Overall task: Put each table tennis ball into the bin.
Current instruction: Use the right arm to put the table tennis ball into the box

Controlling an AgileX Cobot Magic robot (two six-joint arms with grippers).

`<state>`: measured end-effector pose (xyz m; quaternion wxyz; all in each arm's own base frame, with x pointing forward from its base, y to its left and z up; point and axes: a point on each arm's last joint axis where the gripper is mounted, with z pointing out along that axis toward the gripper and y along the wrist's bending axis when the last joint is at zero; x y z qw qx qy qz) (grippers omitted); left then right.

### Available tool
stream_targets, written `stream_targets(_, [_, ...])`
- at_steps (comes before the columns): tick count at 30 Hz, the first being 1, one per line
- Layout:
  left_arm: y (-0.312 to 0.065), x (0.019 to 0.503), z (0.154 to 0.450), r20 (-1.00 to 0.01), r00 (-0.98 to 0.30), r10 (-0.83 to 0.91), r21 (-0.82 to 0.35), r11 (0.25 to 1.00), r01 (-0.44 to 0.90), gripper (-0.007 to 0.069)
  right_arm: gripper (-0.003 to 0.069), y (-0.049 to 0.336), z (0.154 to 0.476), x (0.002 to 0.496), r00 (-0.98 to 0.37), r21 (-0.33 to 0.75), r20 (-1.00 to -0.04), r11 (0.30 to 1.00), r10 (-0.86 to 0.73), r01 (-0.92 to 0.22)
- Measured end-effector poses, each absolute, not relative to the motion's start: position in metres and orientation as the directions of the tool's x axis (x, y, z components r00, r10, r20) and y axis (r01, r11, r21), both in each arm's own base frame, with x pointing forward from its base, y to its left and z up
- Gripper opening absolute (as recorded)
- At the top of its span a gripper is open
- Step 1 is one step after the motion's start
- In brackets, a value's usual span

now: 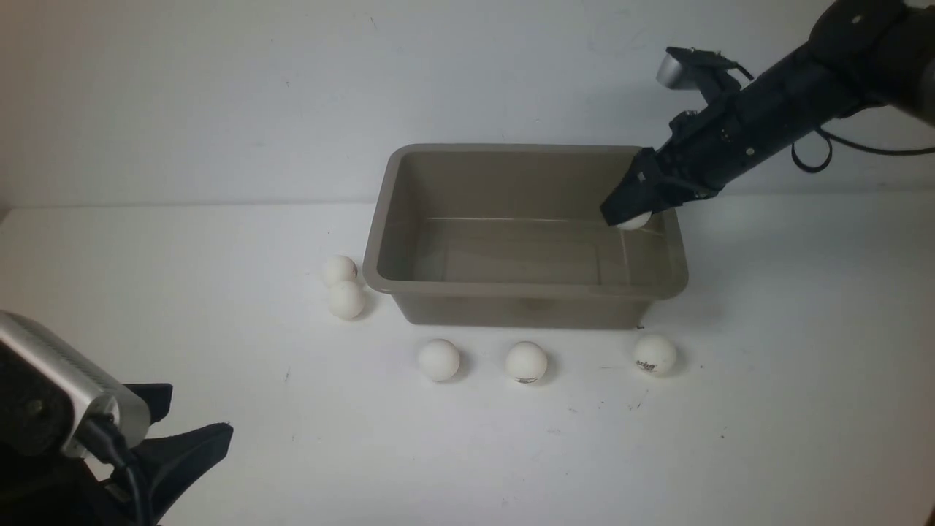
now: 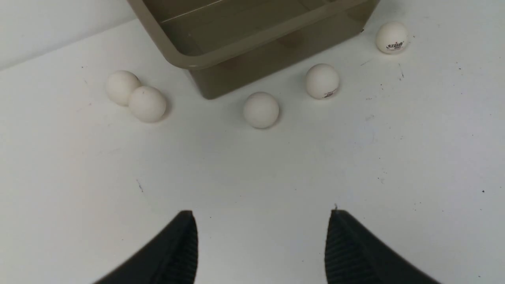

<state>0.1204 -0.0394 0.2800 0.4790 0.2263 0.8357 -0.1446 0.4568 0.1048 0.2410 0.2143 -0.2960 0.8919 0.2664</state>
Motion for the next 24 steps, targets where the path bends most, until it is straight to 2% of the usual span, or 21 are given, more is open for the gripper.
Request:
stream_targets(3, [-0.039, 0.120, 0.280, -0.866, -0.439, 0.240, -0.025, 0.856, 0.517, 0.0394, 0.0439, 0.110, 0.243, 0.457, -0.724, 0.341, -0.548, 0.679, -0.418, -0.650])
stream_targets(6, [-0.039, 0.120, 0.280, -0.866, -0.439, 0.240, -0.025, 0.856, 0.517, 0.0394, 0.0566, 0.113, 0.242, 0.457, -0.722, 0.331, -0.548, 0.683, -0.422, -0.651])
stream_targets(9, [-0.039, 0.120, 0.280, -0.866, -0.439, 0.240, -0.025, 0.856, 0.517, 0.0394, 0.0607, 0.112, 0.242, 0.457, -0.716, 0.312, -0.545, 0.687, -0.436, -0.656])
stream_targets(13, [-0.039, 0.120, 0.280, -0.866, -0.439, 0.240, -0.025, 0.856, 0.517, 0.0394, 0.0573, 0.109, 0.253, 0.454, -0.690, 0.264, -0.560, 0.691, -0.459, -0.673])
stream_targets(17, [-0.039, 0.120, 0.280, -0.866, -0.439, 0.240, -0.025, 0.855, 0.517, 0.0394, 0.0527, 0.106, 0.287, 0.446, -0.626, 0.182, -0.627, 0.694, -0.464, -0.696])
stream_targets(22, [-0.039, 0.120, 0.280, -0.866, -0.439, 0.240, -0.025, 0.855, 0.517, 0.0394, 0.0519, 0.102, 0.319, 0.435, -0.568, 0.099, -0.676, 0.706, -0.470, -0.702])
stream_targets(24, [-0.039, 0.120, 0.280, -0.866, -0.439, 0.240, -0.025, 0.855, 0.517, 0.0394, 0.0516, 0.097, 0.340, 0.425, -0.536, 0.035, -0.689, 0.716, -0.488, -0.697])
